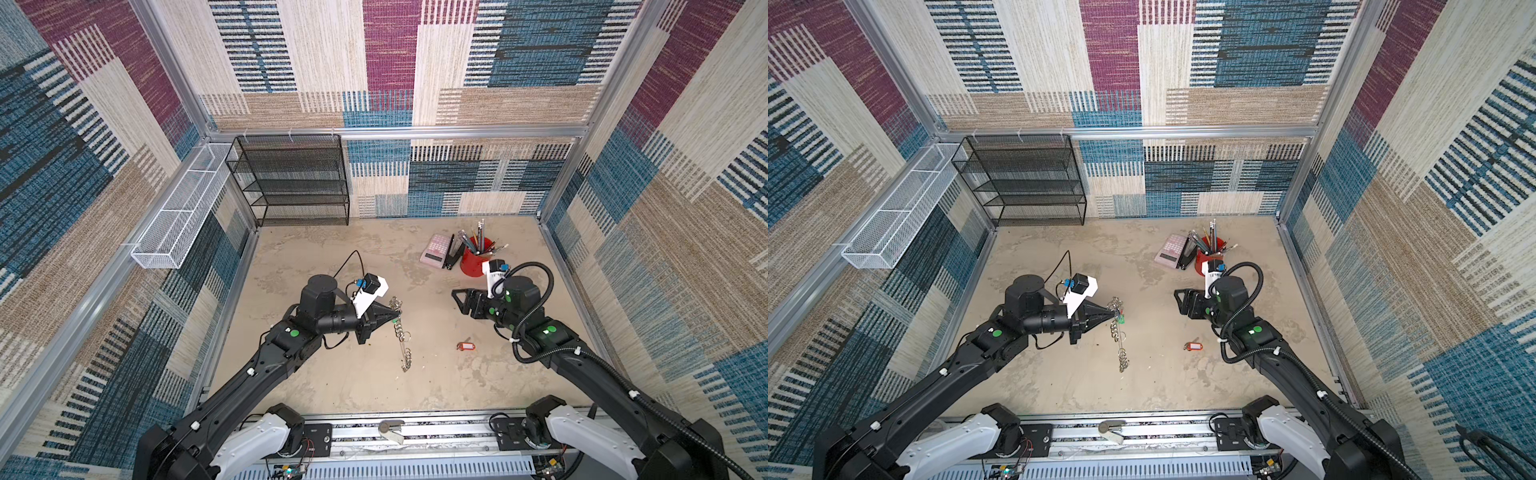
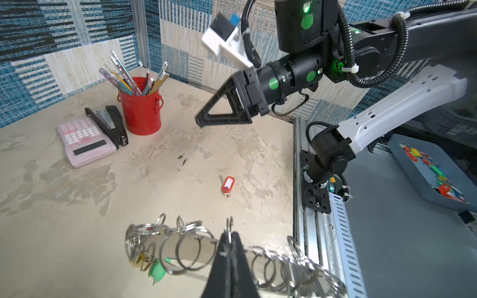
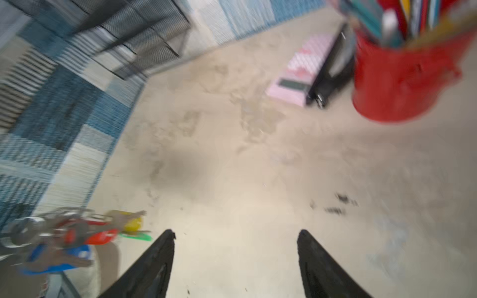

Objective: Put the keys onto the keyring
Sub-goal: 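Open the right gripper, release the plate and lower it toward the red-tag key, then move the open right gripper over the red-tag key while left holds the plate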

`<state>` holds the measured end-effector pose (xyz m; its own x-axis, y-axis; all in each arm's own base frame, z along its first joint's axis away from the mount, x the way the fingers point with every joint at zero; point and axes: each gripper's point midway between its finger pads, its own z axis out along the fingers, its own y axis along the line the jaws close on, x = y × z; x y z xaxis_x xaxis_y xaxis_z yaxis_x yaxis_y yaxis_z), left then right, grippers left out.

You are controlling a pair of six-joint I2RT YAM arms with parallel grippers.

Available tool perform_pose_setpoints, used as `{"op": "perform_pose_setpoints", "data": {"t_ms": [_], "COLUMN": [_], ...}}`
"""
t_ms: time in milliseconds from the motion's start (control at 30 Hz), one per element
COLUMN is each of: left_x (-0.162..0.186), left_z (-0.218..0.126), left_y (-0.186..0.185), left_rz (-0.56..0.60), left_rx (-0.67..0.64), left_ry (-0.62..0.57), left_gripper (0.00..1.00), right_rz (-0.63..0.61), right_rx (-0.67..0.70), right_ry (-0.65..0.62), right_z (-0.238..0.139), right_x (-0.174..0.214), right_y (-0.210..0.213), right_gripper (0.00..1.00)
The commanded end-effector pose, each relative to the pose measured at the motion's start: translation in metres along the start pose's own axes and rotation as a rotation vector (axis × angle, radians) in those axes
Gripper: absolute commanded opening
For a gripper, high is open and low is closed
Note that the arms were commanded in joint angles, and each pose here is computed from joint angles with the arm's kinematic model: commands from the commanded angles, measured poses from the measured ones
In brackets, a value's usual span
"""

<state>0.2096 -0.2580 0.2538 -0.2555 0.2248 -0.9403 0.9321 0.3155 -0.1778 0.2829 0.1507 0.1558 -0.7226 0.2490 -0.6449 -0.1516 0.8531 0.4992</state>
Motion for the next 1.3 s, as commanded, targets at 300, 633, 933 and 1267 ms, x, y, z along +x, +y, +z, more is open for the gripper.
{"op": "perform_pose_setpoints", "data": {"t_ms": [300,633,933,1267], "left_x": [-0.010,-0.017,-0.019,-0.020], "left_z": [0.005,0.003,0.003,0.002], "left_y": [-0.002,-0.011,-0.015,-0.018], "left_rz": [-0.087,-0.084,-0.086,-0.082], "left_rx": [0.035,0.073,0.091,0.098], "left_ry": [-0.018,-0.052,-0.061,-0.064], "left_gripper": [0.00,0.00,0.00,0.00], "right_rz": [0.380,0.436,0.404,0.335], "right_rx": [0.260,0.298,0.335,0.387], "right_ry": [0.302,0.328,0.300,0.300], "right_z": [0.017,0.021,0.027,0.035], "right_x": [0.112,0.128,0.121,0.120], "right_y": [-0.052,-0.045,-0.046,-0.046], "right_gripper": [0.45,0.36,0.26,0.12]}}
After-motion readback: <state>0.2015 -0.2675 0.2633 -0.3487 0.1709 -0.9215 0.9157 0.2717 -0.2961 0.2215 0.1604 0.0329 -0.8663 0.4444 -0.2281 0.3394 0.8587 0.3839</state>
